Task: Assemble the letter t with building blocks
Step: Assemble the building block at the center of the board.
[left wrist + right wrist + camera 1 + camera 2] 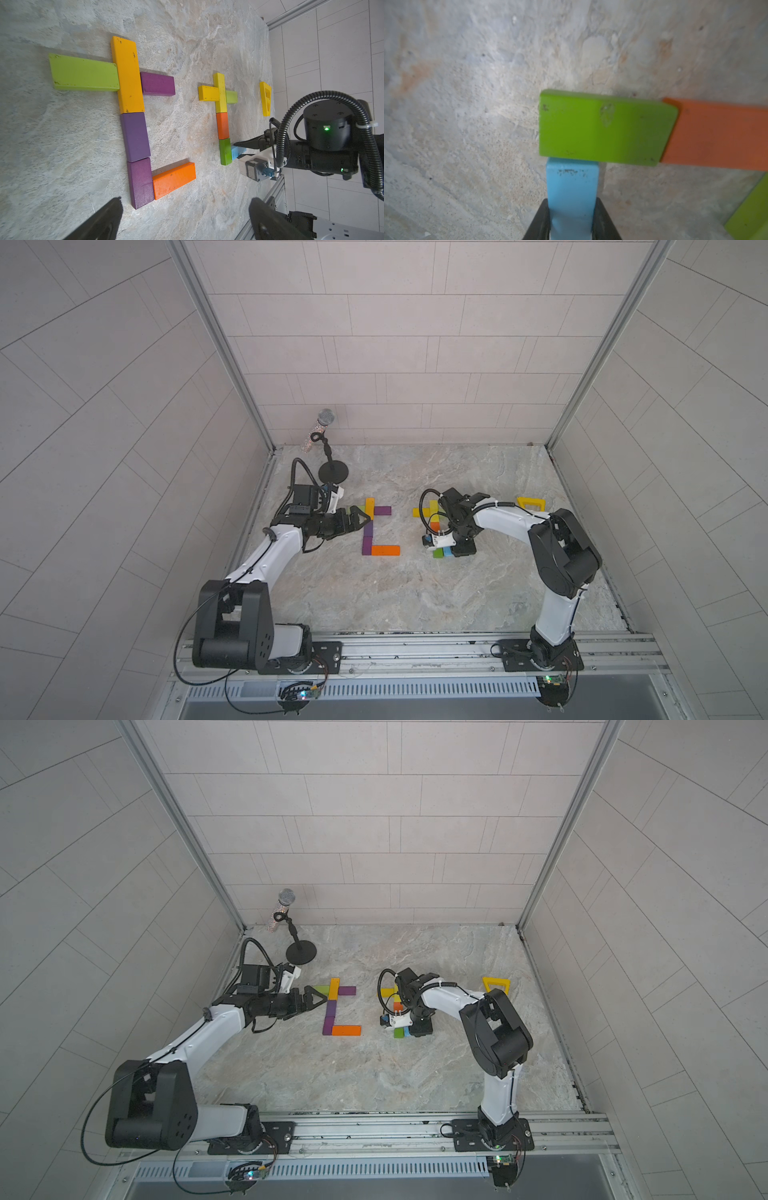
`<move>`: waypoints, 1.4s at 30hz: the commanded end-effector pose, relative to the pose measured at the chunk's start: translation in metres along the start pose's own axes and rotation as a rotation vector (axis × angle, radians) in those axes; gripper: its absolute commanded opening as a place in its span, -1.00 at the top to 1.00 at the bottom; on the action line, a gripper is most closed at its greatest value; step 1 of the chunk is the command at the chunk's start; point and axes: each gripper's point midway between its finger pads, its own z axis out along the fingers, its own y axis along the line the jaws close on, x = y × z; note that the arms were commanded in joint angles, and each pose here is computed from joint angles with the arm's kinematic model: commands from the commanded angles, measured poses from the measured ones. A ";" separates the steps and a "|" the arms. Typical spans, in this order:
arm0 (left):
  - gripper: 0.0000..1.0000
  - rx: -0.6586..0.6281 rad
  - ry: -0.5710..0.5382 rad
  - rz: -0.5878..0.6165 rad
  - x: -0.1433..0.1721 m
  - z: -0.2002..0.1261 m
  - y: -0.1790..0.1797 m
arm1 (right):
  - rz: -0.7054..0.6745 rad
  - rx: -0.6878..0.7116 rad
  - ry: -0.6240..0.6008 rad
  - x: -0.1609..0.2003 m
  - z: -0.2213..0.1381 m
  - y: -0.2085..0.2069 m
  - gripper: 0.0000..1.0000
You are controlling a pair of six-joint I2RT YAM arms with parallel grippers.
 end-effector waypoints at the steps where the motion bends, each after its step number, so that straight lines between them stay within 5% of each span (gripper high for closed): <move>1: -1.00 0.007 -0.012 0.018 -0.006 -0.001 -0.001 | 0.001 -0.052 0.001 -0.003 0.004 0.011 1.00; 16: -1.00 0.007 -0.014 0.016 -0.005 -0.001 0.000 | 0.014 -0.070 0.010 -0.004 0.007 0.016 0.95; 17: -1.00 0.007 -0.015 0.015 -0.005 -0.001 0.000 | 0.017 -0.069 0.011 -0.003 0.007 0.016 0.74; 18: -1.00 0.005 -0.016 0.017 -0.006 -0.001 0.000 | 0.016 -0.066 0.010 -0.004 0.008 0.015 -0.01; 19: -1.00 0.007 -0.015 0.017 -0.006 -0.001 0.000 | 0.017 -0.062 0.010 -0.003 0.008 0.014 -0.99; 26: -1.00 0.007 -0.015 0.022 -0.006 -0.001 0.000 | 0.049 0.017 -0.041 -0.012 -0.014 0.003 -0.99; 36: -1.00 -0.021 0.007 0.047 -0.008 -0.005 0.000 | 0.228 0.260 -0.274 -0.035 -0.110 -0.018 -0.99; 42: -1.00 -0.042 0.014 0.072 -0.007 -0.009 0.001 | 0.303 0.218 -0.294 -0.033 -0.090 0.003 -0.99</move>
